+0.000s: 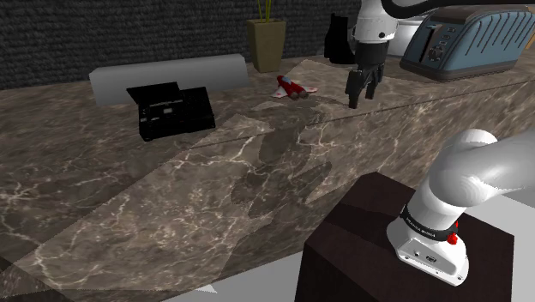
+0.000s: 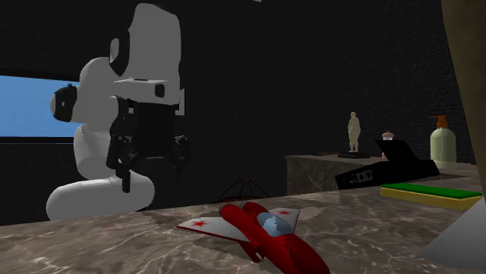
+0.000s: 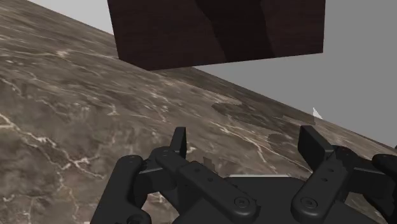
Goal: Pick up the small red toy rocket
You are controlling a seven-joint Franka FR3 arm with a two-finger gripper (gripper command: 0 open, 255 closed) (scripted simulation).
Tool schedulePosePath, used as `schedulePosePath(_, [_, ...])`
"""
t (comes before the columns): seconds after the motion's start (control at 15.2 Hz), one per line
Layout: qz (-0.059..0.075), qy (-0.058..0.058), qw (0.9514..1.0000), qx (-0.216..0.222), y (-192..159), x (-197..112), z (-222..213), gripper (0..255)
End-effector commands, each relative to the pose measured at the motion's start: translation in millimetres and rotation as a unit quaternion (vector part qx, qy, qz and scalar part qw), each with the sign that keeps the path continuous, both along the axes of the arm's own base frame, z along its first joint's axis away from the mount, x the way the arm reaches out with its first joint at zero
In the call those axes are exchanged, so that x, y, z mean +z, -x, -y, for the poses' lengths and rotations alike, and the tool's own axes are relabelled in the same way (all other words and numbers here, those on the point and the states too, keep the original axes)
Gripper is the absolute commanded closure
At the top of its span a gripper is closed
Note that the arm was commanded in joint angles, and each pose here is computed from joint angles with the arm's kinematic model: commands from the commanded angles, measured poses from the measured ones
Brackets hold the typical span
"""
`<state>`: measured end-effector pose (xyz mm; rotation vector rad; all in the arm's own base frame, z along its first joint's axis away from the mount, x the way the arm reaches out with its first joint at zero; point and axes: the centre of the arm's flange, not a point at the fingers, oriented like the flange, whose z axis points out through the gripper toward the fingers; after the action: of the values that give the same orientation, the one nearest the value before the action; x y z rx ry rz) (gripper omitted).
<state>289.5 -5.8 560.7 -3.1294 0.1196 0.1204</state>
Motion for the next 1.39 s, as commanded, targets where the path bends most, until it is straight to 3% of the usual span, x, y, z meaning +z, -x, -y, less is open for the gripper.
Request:
schedulePosePath(0.0, [0.0, 0.0, 1.0, 0.0, 0, 0, 0, 0])
schedulePosePath(0.66, [0.015, 0.02, 0.9957, -0.089, -126, 7, -16, 0])
schedulePosePath(1.32, [0.031, 0.04, 0.9827, -0.178, -254, 17, -10, 0])
